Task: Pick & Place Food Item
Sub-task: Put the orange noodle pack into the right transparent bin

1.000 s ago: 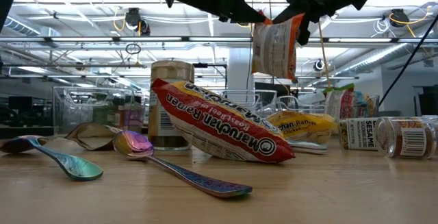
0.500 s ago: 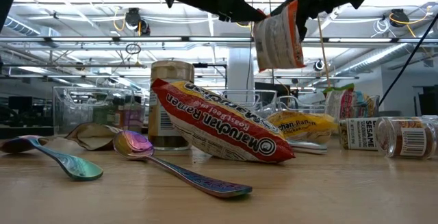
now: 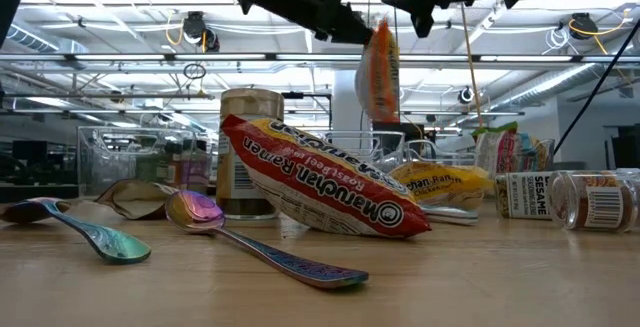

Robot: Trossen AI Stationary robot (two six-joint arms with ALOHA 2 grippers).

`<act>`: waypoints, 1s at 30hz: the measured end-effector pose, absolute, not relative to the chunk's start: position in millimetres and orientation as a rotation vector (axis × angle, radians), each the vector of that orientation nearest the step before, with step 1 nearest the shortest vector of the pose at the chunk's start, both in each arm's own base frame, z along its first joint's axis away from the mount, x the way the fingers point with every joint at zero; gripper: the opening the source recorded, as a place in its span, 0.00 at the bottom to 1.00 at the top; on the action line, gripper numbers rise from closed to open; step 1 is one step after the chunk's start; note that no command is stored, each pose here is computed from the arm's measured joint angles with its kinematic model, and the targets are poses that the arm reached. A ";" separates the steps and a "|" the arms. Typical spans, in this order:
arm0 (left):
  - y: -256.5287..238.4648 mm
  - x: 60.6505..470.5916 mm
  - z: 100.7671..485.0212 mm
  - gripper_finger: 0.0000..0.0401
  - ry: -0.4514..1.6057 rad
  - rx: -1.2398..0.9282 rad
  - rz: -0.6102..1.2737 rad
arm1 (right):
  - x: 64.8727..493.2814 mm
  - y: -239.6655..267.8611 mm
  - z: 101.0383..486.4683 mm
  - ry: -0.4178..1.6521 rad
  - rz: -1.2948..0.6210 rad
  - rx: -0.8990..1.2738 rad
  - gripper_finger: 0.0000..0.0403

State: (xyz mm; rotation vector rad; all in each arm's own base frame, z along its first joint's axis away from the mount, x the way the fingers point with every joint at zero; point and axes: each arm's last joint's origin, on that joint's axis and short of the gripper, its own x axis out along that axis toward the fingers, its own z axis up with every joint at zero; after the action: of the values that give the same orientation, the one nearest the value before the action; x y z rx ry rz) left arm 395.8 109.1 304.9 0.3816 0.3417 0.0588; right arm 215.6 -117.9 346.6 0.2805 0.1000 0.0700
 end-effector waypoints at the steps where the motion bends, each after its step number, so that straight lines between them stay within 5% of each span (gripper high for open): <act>1: 111.7 395.6 307.8 0.00 0.350 0.367 0.079 | 215.7 -118.4 347.3 0.092 0.054 0.275 0.35; 9: 122.5 395.3 338.5 0.00 0.330 0.304 0.306 | 220.5 -115.5 347.1 0.080 -0.113 0.241 0.47; 30: 128.5 394.5 346.3 0.00 0.275 0.261 0.428 | 243.5 -101.1 328.2 0.232 -0.475 -0.035 0.44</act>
State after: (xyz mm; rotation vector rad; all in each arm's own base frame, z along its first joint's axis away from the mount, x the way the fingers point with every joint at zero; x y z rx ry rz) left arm 394.5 128.5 346.3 0.2607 0.2754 0.4283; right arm 243.5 -101.1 328.2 -0.0352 0.2319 -0.4751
